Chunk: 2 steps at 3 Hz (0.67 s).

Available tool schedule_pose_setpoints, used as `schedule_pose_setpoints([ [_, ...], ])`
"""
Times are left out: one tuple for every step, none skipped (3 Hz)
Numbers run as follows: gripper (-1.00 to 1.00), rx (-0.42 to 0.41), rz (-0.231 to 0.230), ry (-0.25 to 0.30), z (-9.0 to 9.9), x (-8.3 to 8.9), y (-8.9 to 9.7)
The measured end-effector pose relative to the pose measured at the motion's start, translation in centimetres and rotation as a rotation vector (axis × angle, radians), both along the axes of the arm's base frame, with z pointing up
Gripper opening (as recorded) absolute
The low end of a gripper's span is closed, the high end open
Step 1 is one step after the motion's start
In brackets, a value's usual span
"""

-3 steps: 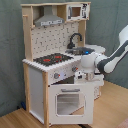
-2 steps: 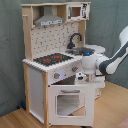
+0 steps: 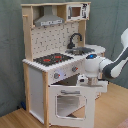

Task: Play with the kitchen

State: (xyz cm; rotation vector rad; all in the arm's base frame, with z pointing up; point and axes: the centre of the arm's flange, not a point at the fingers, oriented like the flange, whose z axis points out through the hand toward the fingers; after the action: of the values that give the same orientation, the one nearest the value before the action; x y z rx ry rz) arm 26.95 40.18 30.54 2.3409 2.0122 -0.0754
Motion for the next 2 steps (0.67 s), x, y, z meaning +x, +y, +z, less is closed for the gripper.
schedule_pose_setpoints([
  [-1.00, 0.018, -0.056, -0.016, 0.2, -1.5, 1.2],
  [-1.00, 0.050, -0.101, -0.037, 0.7, -3.2, 2.7],
])
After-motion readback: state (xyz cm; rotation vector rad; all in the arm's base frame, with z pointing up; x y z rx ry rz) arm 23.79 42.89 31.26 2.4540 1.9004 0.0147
